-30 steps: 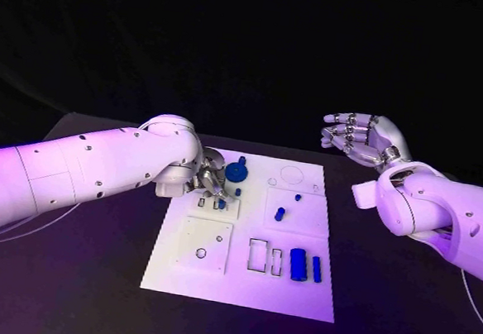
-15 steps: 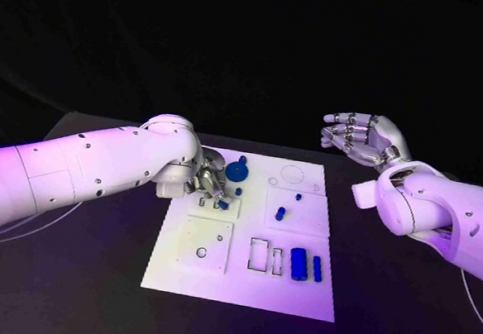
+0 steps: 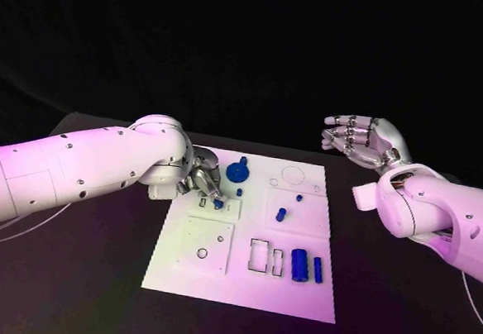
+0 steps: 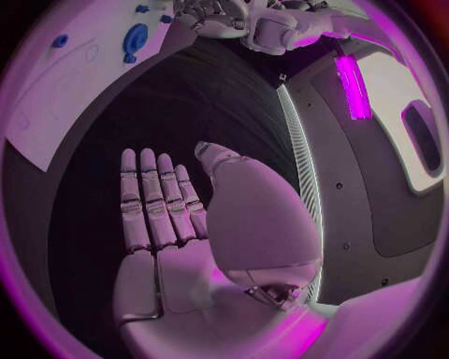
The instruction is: Assemble the parts on the task board
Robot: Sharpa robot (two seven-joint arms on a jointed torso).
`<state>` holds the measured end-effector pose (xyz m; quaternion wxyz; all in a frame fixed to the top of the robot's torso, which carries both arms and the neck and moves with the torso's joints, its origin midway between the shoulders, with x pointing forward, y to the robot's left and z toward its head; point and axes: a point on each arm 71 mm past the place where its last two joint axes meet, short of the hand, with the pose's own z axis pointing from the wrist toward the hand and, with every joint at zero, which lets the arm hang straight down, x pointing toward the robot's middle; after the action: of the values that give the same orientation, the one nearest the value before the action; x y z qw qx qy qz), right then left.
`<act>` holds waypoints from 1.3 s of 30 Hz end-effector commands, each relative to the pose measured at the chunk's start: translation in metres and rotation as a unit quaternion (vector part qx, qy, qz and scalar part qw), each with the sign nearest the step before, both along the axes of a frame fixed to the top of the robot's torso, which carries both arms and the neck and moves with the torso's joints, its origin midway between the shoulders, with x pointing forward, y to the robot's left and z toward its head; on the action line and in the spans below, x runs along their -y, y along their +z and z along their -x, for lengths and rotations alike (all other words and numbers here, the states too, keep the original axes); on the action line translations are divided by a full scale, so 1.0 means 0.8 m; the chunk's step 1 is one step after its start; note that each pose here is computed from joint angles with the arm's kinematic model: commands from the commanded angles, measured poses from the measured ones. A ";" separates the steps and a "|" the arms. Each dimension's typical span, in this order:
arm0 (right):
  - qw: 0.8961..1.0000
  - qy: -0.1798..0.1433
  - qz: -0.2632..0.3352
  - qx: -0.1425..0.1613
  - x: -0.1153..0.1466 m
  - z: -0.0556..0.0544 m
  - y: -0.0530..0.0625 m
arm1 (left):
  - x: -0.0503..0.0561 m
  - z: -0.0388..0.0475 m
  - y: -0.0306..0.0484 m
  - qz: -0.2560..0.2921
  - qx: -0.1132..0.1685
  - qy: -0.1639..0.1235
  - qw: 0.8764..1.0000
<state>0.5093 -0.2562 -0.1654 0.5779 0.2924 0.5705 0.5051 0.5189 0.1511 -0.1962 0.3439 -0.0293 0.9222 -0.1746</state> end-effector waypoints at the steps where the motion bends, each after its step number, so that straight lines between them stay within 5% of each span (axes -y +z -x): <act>1: 1.000 0.008 0.002 0.005 0.000 0.001 0.000 | -0.001 0.001 0.0076 0.034 0.024 0.022 0.999; 11: 1.000 0.010 -0.001 0.003 -0.002 0.003 0.000 | -0.006 0.009 0.0078 0.030 0.050 0.024 0.998; 26: 1.000 0.011 -0.002 0.003 -0.001 0.004 0.000 | -0.004 0.013 -0.0134 0.010 0.091 0.025 0.995; 39: 1.000 0.012 -0.003 0.002 -0.001 0.004 -0.001 | -0.004 0.015 -0.0169 0.000 0.091 0.019 0.996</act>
<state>0.5068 -0.2575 -0.1667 0.5763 0.2934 0.5708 0.5060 0.5074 0.1564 -0.2104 0.4250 -0.0410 0.8882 -0.1694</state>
